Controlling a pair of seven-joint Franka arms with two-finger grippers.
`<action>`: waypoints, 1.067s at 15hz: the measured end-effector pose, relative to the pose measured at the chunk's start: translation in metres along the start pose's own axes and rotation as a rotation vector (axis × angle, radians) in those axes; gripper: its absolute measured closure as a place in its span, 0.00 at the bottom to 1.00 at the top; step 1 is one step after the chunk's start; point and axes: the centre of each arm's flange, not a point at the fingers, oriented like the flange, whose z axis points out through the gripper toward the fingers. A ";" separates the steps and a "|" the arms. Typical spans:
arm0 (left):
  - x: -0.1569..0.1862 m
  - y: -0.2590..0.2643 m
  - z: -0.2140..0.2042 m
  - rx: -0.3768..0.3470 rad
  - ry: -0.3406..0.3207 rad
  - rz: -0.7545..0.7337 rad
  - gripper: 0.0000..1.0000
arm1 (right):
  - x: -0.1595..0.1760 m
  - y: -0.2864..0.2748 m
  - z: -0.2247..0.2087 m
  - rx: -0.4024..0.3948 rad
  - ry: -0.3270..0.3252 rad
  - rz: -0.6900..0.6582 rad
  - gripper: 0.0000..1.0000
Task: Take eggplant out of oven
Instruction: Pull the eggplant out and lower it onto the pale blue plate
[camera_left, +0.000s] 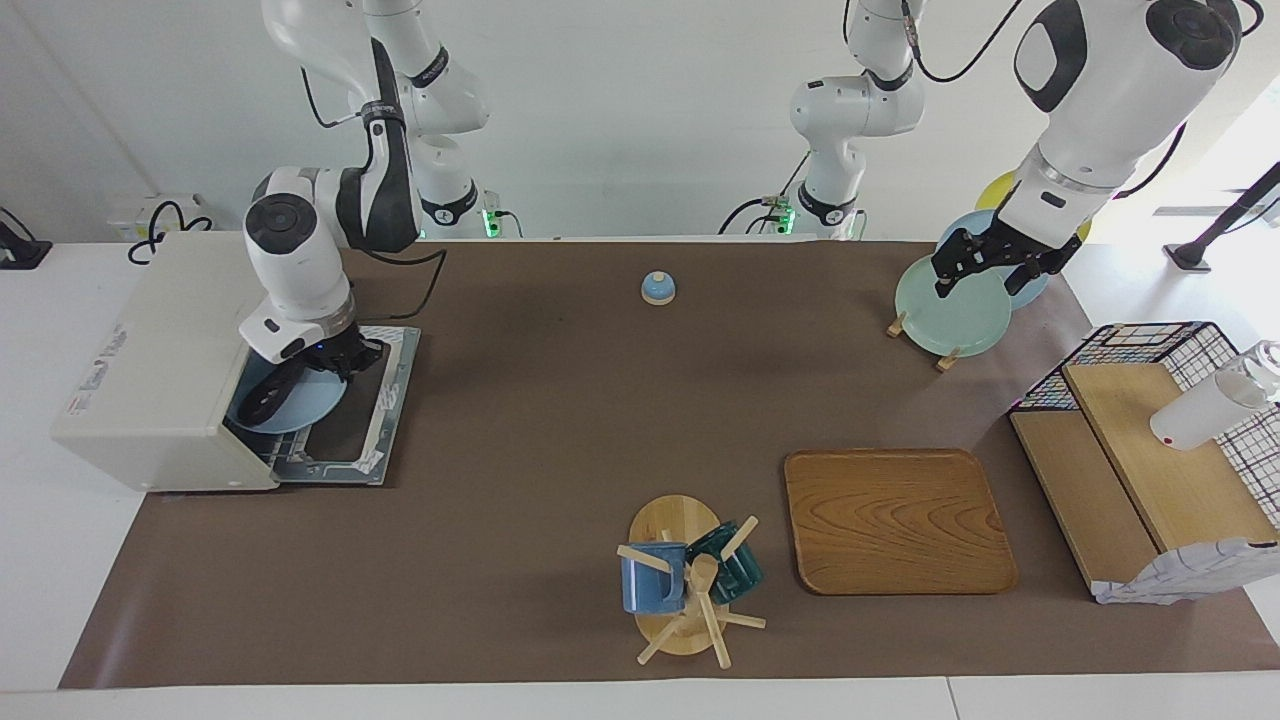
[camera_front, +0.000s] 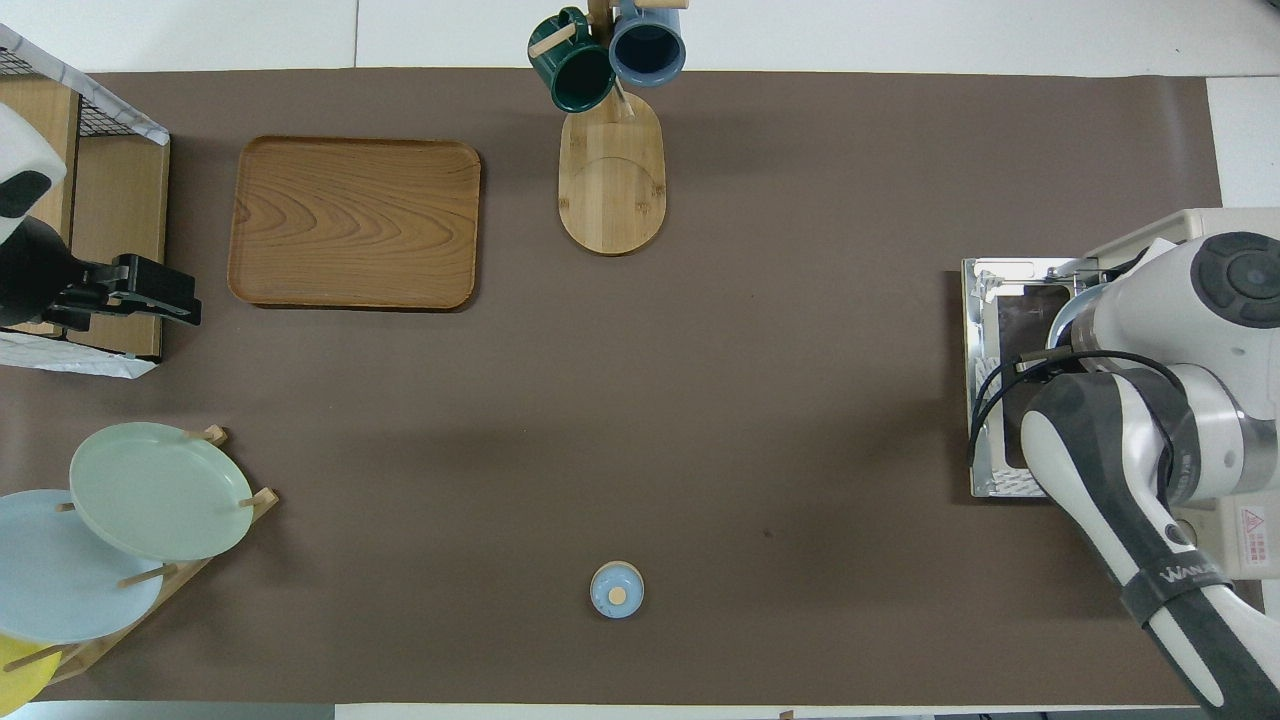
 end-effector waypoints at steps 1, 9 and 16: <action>0.000 0.000 0.000 0.000 0.000 0.000 0.00 | 0.005 -0.018 -0.009 -0.004 0.015 -0.028 0.98; 0.000 0.000 -0.001 0.000 0.002 0.000 0.00 | 0.037 -0.287 -0.100 0.032 0.086 0.039 0.98; 0.001 -0.002 -0.001 -0.001 0.008 -0.003 0.00 | 0.059 -0.450 -0.051 0.116 0.085 0.191 0.98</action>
